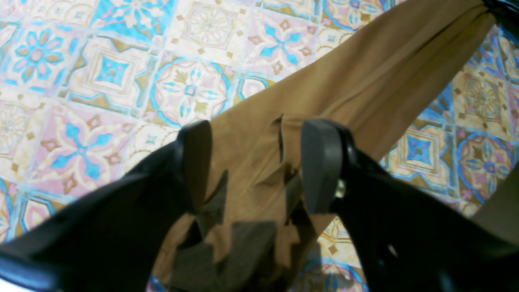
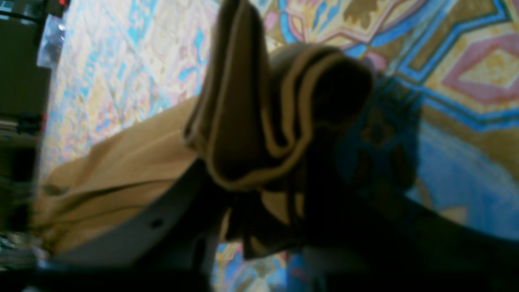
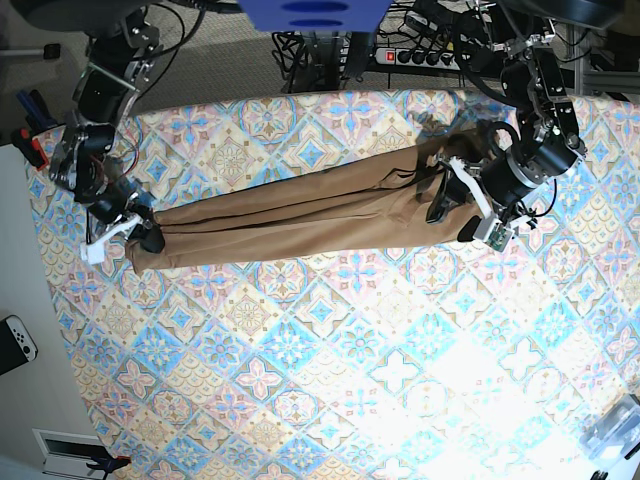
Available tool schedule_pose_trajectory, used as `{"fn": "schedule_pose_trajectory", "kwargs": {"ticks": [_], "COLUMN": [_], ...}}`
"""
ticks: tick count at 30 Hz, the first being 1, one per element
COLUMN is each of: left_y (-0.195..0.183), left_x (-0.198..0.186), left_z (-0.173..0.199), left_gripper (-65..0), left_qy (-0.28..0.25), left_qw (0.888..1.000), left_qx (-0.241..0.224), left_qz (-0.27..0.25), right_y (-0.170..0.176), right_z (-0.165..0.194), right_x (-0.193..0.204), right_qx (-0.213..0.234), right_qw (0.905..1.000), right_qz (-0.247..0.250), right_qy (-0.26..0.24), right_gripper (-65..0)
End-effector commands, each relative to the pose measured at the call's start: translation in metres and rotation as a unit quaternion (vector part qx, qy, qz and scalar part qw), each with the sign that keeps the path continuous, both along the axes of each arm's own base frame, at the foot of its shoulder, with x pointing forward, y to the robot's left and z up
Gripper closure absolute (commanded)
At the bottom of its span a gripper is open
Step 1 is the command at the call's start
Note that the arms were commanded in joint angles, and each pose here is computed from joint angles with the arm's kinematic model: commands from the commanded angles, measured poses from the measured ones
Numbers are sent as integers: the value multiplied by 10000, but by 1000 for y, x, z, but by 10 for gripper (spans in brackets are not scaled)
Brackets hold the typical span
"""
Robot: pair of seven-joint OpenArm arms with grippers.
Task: Layout the t-shirt on the table in an organized manner, then fold the t-shirt properly
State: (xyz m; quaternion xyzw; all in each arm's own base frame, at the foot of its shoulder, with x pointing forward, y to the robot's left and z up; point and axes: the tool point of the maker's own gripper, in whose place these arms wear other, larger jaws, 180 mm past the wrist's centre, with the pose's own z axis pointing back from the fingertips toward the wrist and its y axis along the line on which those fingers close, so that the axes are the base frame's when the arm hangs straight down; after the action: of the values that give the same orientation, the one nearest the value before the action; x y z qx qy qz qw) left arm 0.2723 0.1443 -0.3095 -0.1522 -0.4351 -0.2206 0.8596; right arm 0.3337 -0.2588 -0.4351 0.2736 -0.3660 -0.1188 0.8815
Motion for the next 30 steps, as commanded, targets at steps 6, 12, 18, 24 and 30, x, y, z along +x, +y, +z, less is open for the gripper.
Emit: {"fn": "schedule_pose_trajectory", "kwargs": {"ticks": [6, 12, 18, 24, 30], "left_y": [0, -1, -1, -1, 0], "left_x": [2, 2, 2, 2, 2], "left_z": [9, 9, 9, 9, 8], "left_gripper": [-343, -343, -343, -343, -343], "left_qy": [-175, -173, -174, -172, -165], "left_qw": [9998, 9998, 9998, 9998, 9998], "left_qx": [-54, -54, -63, -56, -51], "left_qz": [-27, -24, -20, -18, -17], "right_y": [-43, -73, -55, 4, 38], "right_z": [28, 54, 95, 114, 103], "right_x": [32, 37, 53, 64, 44], "right_qx": [-1470, -2857, -3702, -4208, -4297], "right_qw": [9890, 9577, 9281, 9017, 8955], "right_qz": [82, 237, 331, 803, 1009], "right_qy": [164, 259, -201, -584, -571], "right_gripper": [0, 0, 0, 0, 0]}}
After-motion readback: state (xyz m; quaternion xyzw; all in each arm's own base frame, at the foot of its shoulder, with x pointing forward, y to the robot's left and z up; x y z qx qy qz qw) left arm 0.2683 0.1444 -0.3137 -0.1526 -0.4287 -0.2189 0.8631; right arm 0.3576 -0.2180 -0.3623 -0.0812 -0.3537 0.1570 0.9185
